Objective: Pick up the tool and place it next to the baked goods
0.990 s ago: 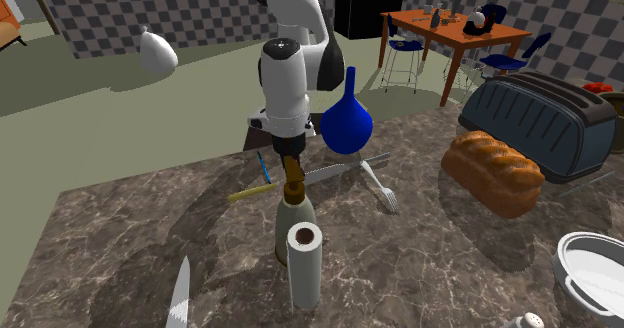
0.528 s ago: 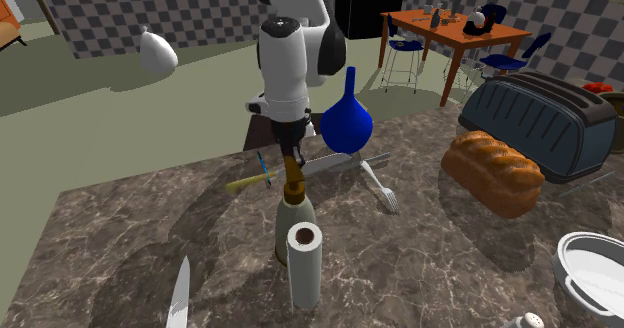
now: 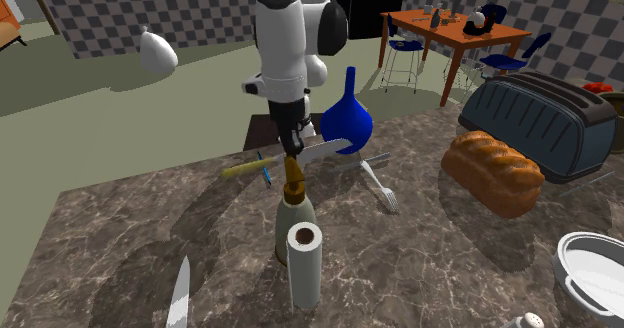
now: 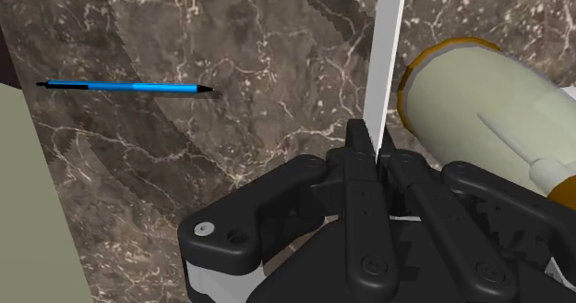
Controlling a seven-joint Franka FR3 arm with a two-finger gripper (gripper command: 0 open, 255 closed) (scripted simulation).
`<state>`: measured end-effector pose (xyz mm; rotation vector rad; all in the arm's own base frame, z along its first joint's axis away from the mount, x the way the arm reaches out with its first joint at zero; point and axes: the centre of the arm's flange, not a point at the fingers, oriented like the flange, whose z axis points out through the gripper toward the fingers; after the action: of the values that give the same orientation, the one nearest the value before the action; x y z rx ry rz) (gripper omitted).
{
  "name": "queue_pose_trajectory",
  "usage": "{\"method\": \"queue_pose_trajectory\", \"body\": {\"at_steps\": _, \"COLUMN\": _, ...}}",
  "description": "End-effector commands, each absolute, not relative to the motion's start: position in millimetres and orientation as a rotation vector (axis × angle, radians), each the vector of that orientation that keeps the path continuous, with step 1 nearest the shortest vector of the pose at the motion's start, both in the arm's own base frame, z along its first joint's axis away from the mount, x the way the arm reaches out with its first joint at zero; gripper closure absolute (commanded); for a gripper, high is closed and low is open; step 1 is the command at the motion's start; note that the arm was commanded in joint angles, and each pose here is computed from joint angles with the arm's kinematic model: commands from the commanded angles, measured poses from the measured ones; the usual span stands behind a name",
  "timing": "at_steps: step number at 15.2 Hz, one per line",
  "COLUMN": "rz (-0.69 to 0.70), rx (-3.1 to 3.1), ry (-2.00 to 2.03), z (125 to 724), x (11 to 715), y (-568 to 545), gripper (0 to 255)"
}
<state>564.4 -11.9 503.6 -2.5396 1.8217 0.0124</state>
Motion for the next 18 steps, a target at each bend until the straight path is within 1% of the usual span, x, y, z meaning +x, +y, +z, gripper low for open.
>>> {"method": "queue_pose_trajectory", "body": {"at_steps": 1, "rz": 0.013, "rx": -2.540, "ry": 1.822, "z": 514.5, "x": 565.5, "y": -11.3, "gripper": 255}}
{"method": "queue_pose_trajectory", "body": {"at_steps": 9, "rz": 0.013, "rx": -2.540, "ry": 1.822, "z": 554.3, "x": 565.4, "y": -11.3, "gripper": 255}}
{"method": "queue_pose_trajectory", "body": {"at_steps": 18, "rz": 0.013, "rx": -2.540, "ry": 1.822, "z": 554.3, "x": 499.3, "y": 87.3, "gripper": 255}}
